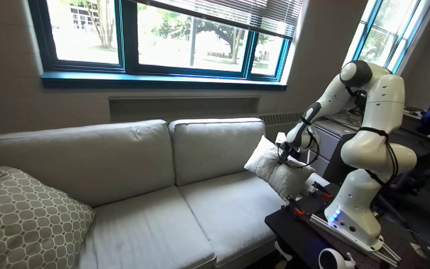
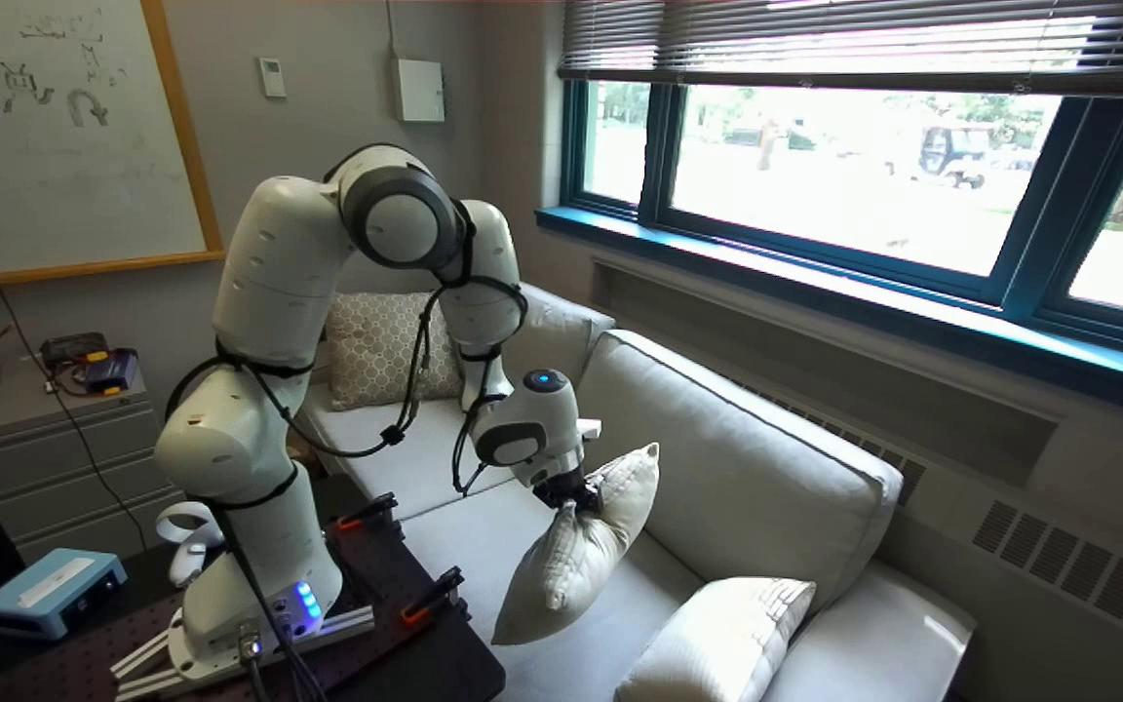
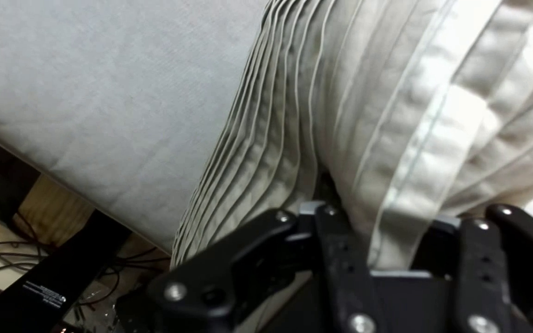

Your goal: Move the small pillows to the right

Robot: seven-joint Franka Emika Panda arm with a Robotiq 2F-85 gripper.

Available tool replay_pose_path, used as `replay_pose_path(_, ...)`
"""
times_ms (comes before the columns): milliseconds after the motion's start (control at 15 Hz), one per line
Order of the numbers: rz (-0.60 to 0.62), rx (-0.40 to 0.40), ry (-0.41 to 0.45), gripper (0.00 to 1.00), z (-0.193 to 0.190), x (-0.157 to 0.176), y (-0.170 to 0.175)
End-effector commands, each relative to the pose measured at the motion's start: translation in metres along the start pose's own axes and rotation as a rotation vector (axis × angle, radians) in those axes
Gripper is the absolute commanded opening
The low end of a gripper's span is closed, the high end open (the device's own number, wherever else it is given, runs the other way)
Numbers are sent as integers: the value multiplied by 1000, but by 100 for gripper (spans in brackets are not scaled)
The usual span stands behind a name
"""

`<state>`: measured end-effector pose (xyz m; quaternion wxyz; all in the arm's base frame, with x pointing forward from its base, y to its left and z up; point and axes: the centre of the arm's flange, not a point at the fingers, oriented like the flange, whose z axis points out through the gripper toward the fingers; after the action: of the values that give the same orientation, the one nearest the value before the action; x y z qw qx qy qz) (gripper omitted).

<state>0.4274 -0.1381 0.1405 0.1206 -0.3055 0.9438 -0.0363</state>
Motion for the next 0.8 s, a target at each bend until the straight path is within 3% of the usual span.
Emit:
replay_pose_path(0,40,-52,-32,3,35,-12,-45)
replay_pose_path(467,138,-220,-24,3,120,-33,-74)
replay_pose_path(733,198,-267,7,3,146,-46,-85)
